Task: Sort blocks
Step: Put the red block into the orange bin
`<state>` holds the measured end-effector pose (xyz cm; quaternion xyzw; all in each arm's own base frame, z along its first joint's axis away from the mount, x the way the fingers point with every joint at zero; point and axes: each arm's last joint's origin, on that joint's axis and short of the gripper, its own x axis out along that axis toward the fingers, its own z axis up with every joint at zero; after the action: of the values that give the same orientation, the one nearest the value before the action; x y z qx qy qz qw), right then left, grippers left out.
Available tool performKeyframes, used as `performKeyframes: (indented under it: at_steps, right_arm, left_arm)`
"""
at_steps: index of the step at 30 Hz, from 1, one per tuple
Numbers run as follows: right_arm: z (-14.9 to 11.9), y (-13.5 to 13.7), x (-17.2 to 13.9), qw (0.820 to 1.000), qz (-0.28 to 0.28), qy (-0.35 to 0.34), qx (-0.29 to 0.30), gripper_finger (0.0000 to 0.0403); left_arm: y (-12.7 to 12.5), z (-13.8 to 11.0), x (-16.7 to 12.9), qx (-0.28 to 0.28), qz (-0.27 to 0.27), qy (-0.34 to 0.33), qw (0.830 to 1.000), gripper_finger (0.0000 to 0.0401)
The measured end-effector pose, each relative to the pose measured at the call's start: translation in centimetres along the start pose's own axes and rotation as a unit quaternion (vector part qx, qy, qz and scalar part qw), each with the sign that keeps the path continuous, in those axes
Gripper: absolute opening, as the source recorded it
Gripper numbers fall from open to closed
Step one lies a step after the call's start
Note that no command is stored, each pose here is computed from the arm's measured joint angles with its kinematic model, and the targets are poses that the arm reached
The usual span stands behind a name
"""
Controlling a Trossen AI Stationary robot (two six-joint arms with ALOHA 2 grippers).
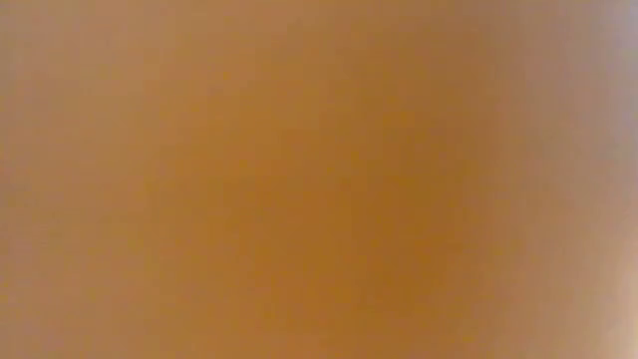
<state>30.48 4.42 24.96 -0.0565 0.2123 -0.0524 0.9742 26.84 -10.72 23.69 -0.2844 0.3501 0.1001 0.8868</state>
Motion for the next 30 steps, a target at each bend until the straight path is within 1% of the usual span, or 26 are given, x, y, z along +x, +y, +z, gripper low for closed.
performKeyframes:
  at_steps: [2, 5, 7, 10, 12, 14, 16, 17, 20, 22, 25, 28, 30]
  right_arm:
    - [0.0, -0.3, 0.1, 1.000, -0.004, 0.002, 0.001, 0.0267]
    - [-0.1, -0.7, 0.2, 1.000, -0.012, 0.007, 0.003, 0.0267]
    - [-0.2, -1.1, 0.3, 1.000, -0.018, 0.010, 0.004, 0.0267]
    - [-0.3, -1.7, 0.4, 1.000, -0.028, 0.014, 0.005, 0.0267]
    - [-0.4, -2.1, 0.5, 0.999, -0.034, 0.019, 0.012, 0.0267]
    - [-0.5, -2.6, 0.6, 0.998, -0.041, 0.027, 0.031, 0.0267]
    - [-0.8, -3.0, 0.6, 0.997, -0.048, 0.038, 0.053, 0.0267]
    - [-1.0, -3.2, 0.6, 0.996, -0.052, 0.045, 0.062, 0.0267]
    - [-1.3, -3.8, 0.7, 0.993, -0.063, 0.061, 0.083, 0.0267]
    - [-1.5, -4.3, 0.7, 0.991, -0.071, 0.067, 0.094, 0.0267]
    - [-1.7, -5.1, 0.9, 0.988, -0.083, 0.062, 0.112, 0.0267]
    - [-2.1, -6.3, 1.1, 0.985, -0.100, 0.041, 0.135, 0.0267]
    - [-2.4, -7.1, 1.3, 0.983, -0.112, 0.022, 0.145, 0.0267]
  left_arm:
    - [1.7, 1.1, -0.5, 0.044, 0.050, -0.007, 0.998, 0.0237]
    - [4.4, 3.1, -0.3, 0.106, 0.113, -0.005, 0.988, 0.0237]
    - [6.2, 4.8, -0.1, 0.153, 0.135, -0.006, 0.979, 0.0237]
    - [8.9, 7.5, 0.2, 0.226, 0.147, -0.017, 0.963, 0.0237]
    - [11.0, 9.2, 0.2, 0.255, 0.158, -0.024, 0.954, 0.0237]
    - [13.3, 10.7, -0.2, 0.262, 0.172, -0.034, 0.949, 0.0237]
    - [15.8, 12.1, -0.5, 0.258, 0.181, -0.041, 0.948, 0.0237]
    - [17.0, 12.6, -0.8, 0.252, 0.179, -0.043, 0.950, 0.0237]
    - [20.1, 14.0, -1.4, 0.248, 0.144, -0.065, 0.956, 0.0237]
    - [21.8, 14.8, -1.6, 0.246, 0.125, -0.083, 0.957, 0.0237]
    - [23.9, 15.7, -1.8, 0.248, 0.117, -0.113, 0.955, 0.0237]
    - [25.9, 16.2, -2.1, 0.240, 0.106, -0.132, 0.956, 0.0237]
    - [26.9, 16.5, -2.2, 0.248, 0.089, -0.149, 0.953, 0.0237]
